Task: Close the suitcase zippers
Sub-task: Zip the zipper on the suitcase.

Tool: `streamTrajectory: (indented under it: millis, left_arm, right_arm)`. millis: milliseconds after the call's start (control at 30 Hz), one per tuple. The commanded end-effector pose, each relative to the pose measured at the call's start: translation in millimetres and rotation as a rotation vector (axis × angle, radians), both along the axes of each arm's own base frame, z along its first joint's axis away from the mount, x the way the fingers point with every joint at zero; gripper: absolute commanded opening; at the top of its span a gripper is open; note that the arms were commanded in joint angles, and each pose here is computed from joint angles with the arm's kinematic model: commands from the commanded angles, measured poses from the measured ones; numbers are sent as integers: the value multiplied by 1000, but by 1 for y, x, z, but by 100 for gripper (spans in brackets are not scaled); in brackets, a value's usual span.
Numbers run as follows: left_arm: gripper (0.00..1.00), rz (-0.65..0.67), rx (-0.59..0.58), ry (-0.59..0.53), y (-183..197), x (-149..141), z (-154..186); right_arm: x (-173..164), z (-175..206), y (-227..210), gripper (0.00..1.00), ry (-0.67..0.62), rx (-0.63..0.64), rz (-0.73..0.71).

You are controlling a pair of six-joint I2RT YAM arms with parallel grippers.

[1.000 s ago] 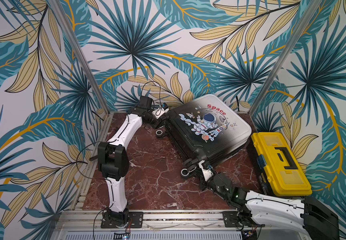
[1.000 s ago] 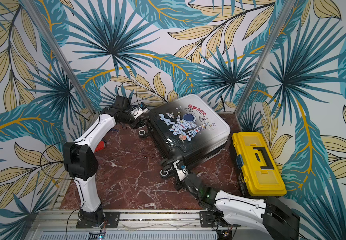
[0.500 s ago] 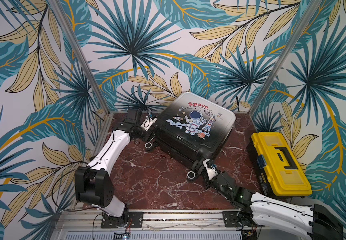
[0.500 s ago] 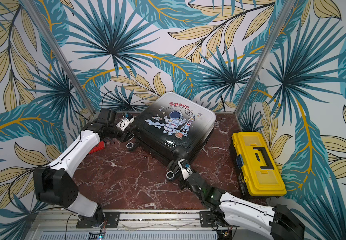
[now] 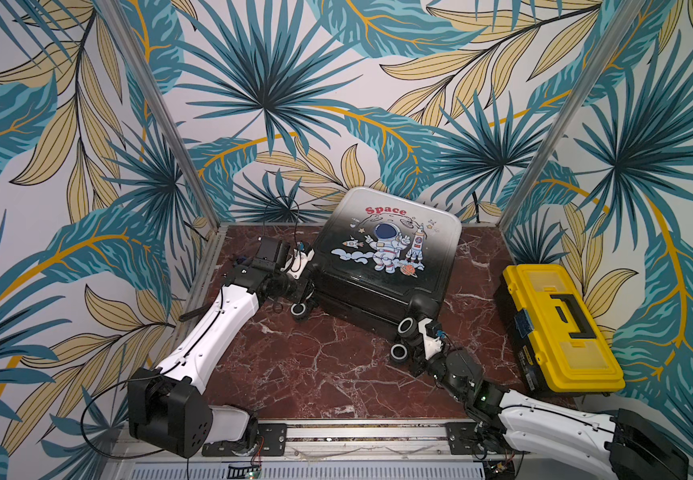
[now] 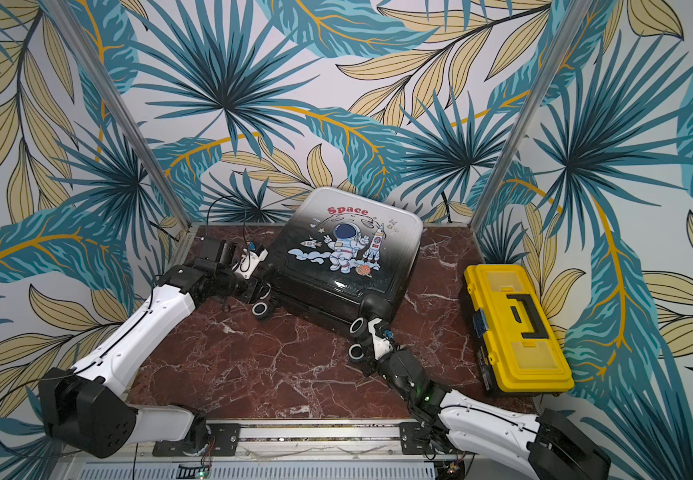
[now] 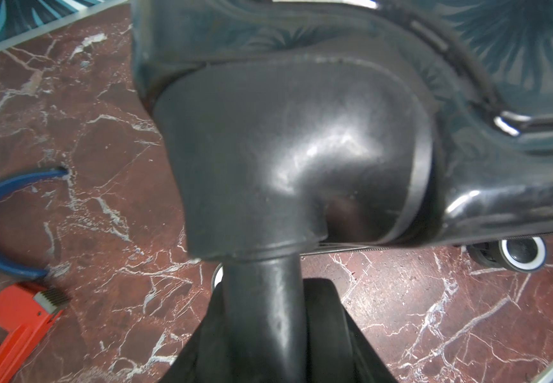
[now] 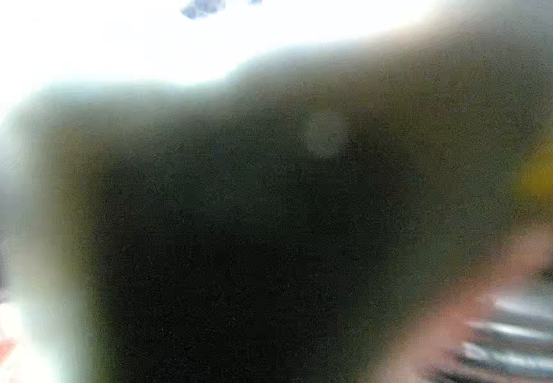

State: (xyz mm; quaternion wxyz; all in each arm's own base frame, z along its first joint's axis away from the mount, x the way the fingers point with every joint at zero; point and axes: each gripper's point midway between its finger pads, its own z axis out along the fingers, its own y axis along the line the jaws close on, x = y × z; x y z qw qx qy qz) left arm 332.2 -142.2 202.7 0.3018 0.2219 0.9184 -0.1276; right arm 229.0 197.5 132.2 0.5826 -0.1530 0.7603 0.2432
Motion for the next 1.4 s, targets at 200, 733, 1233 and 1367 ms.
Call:
streamTrajectory:
  millis: [200,733,1233,1367]
  left_arm:
    - [16,-565,-356,207,-125,-119,30]
    - [17,-484,-263,186,-125,-105,12]
    - [16,-223,-145,31,-78,-32,-5]
    - [17,-235,-167,28,-84,-28,1]
  right_arm:
    - [-15,49,23,0,-201,117,151]
    - [-5,13,3,3,-95,16,33]
    - [3,10,-41,50,112,-225,-188]
    - [-6,14,-48,56,220,-192,-212]
